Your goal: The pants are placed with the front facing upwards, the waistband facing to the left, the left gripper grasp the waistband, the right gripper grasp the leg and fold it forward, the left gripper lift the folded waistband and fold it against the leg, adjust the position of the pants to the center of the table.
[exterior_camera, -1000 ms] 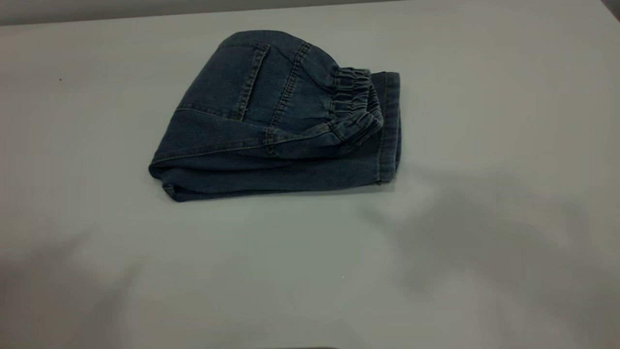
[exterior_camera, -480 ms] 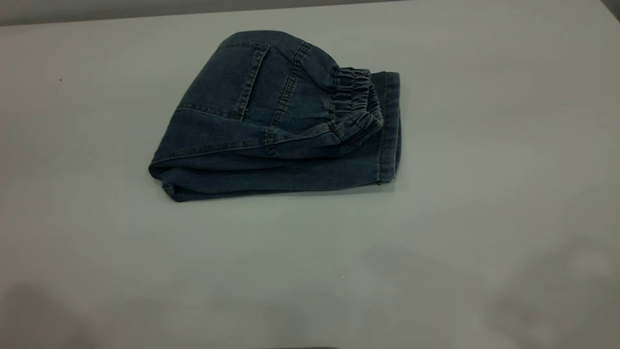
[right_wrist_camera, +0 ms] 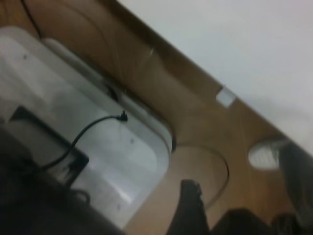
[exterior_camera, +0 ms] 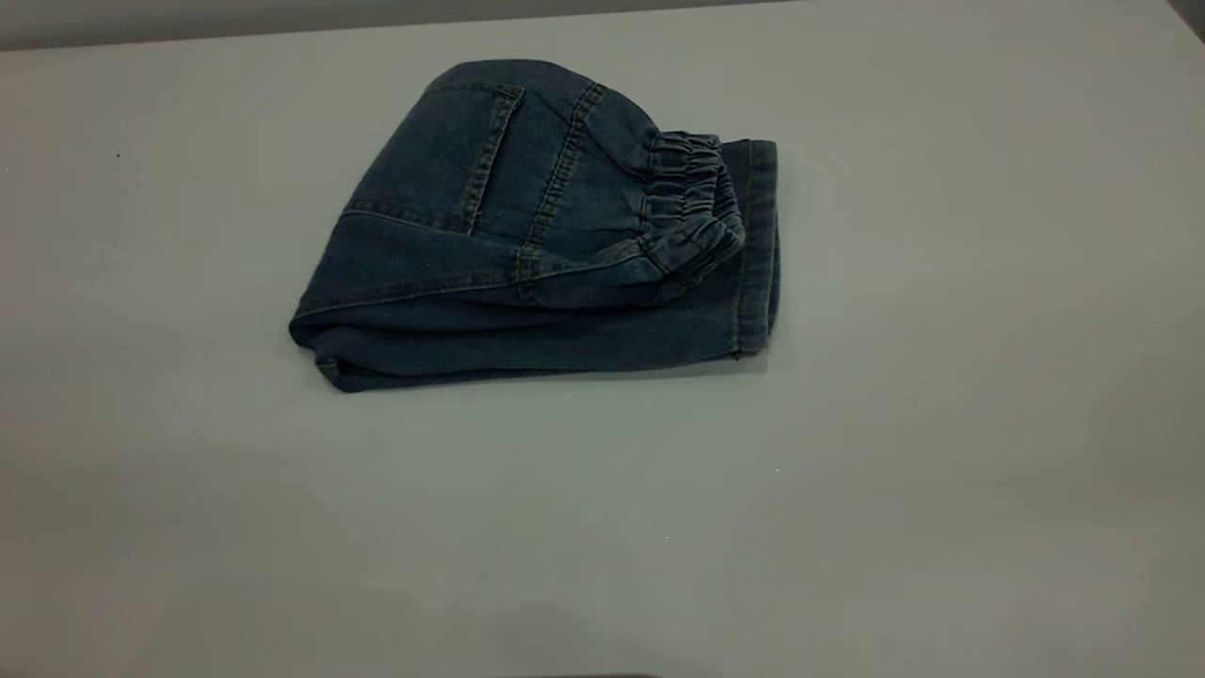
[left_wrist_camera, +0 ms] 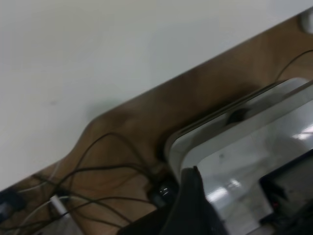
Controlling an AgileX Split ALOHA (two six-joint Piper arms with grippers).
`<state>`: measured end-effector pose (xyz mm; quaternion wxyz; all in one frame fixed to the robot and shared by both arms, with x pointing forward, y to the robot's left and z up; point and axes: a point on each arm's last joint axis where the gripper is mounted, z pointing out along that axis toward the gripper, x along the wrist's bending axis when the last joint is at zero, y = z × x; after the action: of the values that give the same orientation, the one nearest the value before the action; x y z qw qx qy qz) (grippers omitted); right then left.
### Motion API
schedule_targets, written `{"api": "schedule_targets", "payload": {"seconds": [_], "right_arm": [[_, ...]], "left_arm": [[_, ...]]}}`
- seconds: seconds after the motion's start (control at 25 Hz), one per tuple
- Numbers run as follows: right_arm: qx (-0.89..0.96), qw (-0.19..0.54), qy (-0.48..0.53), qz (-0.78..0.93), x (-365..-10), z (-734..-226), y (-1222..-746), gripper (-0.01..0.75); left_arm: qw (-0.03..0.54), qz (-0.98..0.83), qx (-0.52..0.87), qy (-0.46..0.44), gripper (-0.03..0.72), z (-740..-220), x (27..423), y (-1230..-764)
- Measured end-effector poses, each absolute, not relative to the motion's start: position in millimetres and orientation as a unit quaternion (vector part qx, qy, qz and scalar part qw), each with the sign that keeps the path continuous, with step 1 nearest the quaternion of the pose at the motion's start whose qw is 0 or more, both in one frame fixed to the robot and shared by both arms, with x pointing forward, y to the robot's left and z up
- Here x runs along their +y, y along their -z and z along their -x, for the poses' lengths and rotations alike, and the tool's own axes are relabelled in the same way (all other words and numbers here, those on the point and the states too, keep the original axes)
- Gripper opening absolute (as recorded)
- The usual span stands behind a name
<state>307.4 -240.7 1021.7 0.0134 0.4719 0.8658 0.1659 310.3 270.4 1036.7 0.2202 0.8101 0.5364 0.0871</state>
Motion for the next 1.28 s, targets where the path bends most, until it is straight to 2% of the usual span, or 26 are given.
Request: {"api": "schedule_targets", "payload": {"seconds": [0.48, 1.08, 1.28], "right_arm": [[0.847, 0.064, -0.256, -0.462, -253.9, -286.9, -1025.2, 0.495], [0.844, 0.066, -0.261, -0.465, -255.0, -285.6, -1025.3, 0.495], [0.778, 0.108, -0.29, -0.547, -268.1, -283.4, -1030.4, 0.495]], "left_arm": [[0.272, -0.781, 0.543, -0.147, 0.554, -290.9, 276.5, -1036.7], [0.275, -0.776, 0.548, -0.148, 0.554, -290.5, 276.8, -1037.1], [0.277, -0.761, 0.564, -0.16, 0.554, -289.3, 279.5, -1038.0]]}}
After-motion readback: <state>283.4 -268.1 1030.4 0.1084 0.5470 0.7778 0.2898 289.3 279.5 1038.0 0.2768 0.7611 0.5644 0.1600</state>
